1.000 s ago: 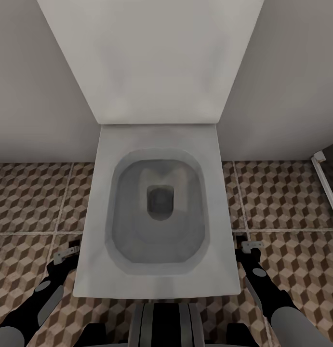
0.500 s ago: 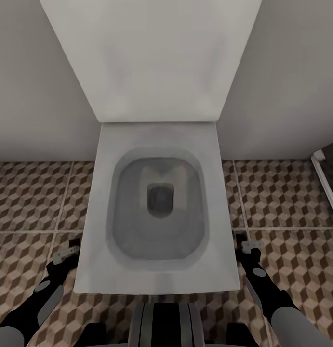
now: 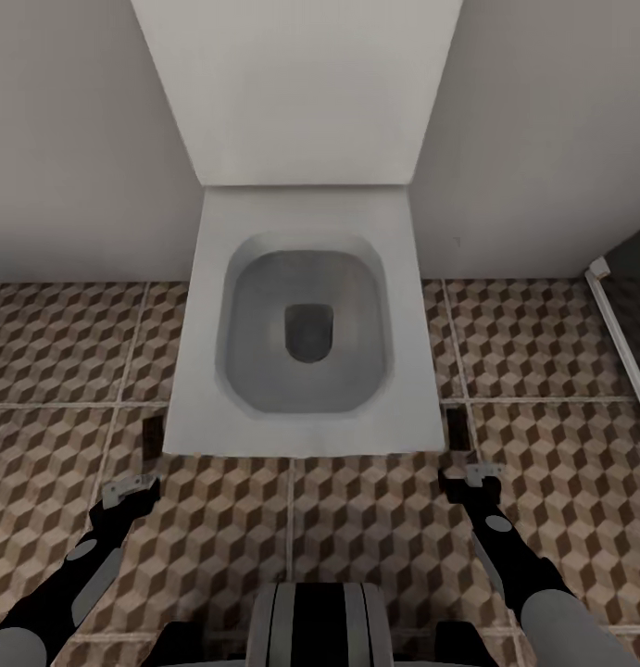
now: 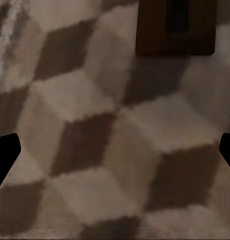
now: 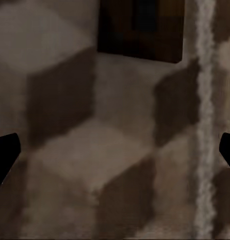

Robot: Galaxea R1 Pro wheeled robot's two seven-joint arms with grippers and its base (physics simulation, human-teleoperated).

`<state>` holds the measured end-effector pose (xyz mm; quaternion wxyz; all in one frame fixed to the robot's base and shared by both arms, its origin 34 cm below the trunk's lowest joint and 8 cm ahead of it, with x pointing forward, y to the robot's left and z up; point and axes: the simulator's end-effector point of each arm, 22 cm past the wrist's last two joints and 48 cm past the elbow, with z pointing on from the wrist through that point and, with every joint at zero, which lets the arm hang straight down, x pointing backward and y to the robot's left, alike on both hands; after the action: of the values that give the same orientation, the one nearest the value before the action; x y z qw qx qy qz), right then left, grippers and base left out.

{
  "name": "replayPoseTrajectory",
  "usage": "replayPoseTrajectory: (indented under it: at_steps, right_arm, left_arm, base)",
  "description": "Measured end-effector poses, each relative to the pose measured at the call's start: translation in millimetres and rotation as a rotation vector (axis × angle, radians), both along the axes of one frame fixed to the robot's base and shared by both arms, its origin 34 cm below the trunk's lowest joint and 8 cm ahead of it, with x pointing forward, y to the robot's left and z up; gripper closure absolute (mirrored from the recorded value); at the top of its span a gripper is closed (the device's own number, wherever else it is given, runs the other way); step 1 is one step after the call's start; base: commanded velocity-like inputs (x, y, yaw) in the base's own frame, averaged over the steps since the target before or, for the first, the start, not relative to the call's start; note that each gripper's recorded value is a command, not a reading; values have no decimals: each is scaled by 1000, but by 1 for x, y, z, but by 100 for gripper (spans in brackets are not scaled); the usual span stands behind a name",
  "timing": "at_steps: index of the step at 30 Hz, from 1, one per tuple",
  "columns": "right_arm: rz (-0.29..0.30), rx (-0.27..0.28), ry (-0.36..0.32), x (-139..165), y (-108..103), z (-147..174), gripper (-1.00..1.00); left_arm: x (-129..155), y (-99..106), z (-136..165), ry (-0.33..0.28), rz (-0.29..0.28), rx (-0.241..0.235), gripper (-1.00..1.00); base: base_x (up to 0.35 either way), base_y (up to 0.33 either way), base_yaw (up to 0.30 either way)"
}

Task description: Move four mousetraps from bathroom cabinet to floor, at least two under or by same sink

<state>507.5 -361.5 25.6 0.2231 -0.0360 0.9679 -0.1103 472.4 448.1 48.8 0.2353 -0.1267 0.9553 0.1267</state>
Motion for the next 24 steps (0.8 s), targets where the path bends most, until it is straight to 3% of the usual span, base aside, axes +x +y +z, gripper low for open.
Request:
replayPoseTrajectory:
  at_steps: [18, 24]
  right_arm:
    - [0, 0, 0, 0, 0, 0, -100]
    - [0, 0, 0, 0, 0, 0, -100]
  left_arm:
    - [-1, -1, -1, 2, 0, -2, -100]
    - [0, -1, 0, 2, -1, -4, -100]
  base:
    - [-334, 0, 0]
    - [-120, 0, 0]
